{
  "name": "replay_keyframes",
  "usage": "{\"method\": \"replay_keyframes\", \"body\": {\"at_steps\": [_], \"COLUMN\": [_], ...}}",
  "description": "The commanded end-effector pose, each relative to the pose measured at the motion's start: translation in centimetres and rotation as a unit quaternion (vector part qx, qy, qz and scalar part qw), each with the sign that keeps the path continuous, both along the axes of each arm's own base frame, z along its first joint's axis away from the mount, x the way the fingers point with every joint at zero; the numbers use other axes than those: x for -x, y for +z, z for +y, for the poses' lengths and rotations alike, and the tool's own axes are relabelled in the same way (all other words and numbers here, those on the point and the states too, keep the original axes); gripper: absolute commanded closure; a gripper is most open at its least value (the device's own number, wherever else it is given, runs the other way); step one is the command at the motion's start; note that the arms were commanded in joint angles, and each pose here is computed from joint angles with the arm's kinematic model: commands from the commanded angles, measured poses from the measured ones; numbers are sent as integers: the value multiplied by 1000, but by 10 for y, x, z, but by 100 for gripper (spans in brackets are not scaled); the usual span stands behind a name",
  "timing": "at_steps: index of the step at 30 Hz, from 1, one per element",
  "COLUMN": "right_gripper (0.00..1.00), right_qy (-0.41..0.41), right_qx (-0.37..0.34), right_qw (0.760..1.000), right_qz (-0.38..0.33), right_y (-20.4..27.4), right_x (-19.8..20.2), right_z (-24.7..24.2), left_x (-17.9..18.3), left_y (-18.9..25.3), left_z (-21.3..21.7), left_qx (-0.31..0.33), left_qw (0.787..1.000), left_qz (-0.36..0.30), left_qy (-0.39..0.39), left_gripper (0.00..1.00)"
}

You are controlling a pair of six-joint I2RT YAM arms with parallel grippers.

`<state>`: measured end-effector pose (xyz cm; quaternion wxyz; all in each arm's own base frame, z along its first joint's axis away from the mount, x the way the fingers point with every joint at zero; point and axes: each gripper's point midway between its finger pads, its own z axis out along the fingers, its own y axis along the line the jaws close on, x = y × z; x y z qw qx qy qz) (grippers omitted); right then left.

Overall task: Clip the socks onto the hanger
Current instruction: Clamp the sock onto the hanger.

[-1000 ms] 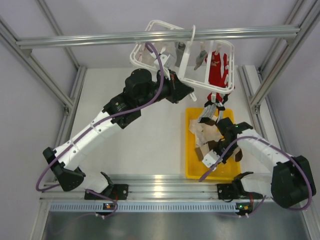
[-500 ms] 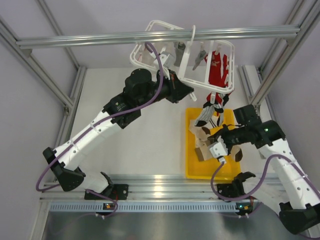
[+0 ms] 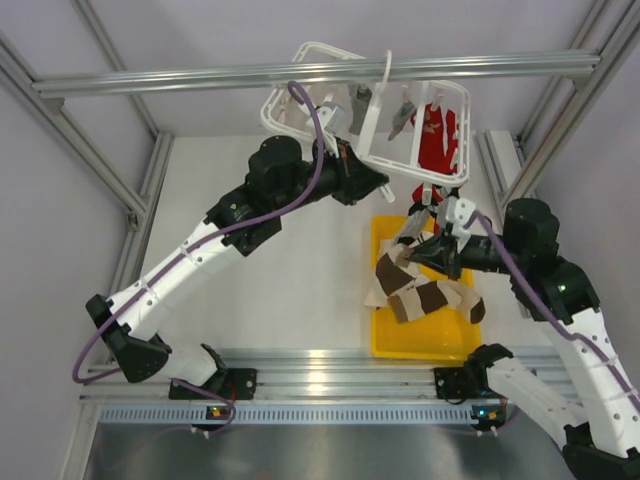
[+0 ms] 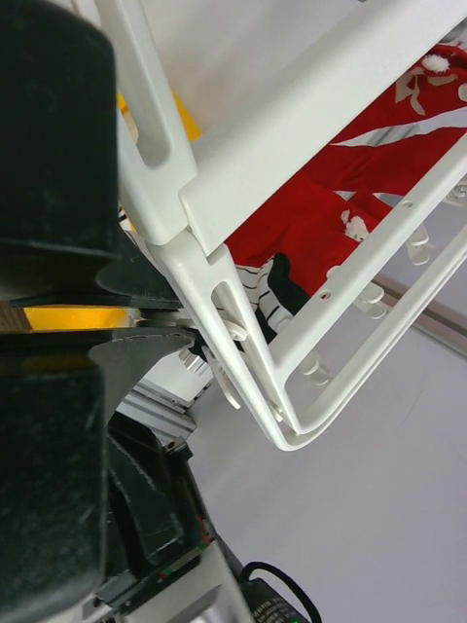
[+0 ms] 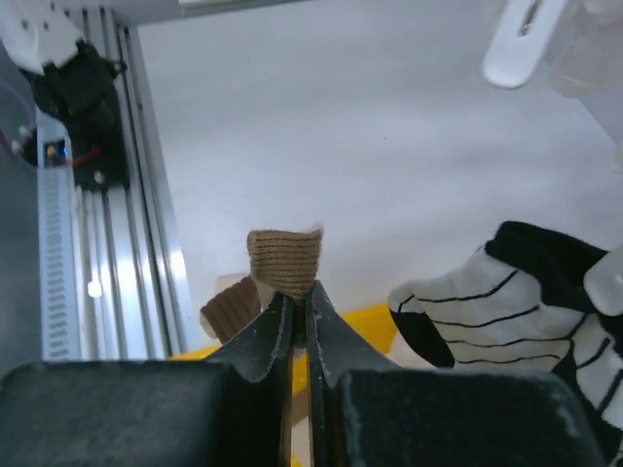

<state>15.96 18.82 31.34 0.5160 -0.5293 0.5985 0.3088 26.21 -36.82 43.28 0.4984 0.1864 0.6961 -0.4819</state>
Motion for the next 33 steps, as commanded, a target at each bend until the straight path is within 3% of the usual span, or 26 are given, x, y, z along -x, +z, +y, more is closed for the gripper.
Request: {"method": "replay_keyframes", "body": {"at_steps": [1, 2, 8, 11, 33], "right_gripper": [100, 100, 100, 100, 100], "right_qy": [-83, -103, -212, -224, -183], "right_qx": [-147, -176, -284, -321, -366], "right_qw": [979, 964, 909, 887, 883], "right_qz": [116, 169, 222, 245, 228], "right_y": [55, 54, 74, 79, 94], "right_x": [-15, -16, -45, -53, -54], "right_z": [14, 16, 4, 4, 8], "left_x": [-7, -6, 3, 10, 43], "left_y": [30, 30, 30, 29, 33], "left_z": [0, 0, -2, -4, -8], "left_qx": [47, 48, 56, 61, 95], "left_qw": [998, 998, 997, 996, 983], "left_qz": [-34, -35, -39, -40, -12], "left_qy": [2, -1, -26, -48, -154], "left_gripper": [100, 100, 100, 100, 100]}}
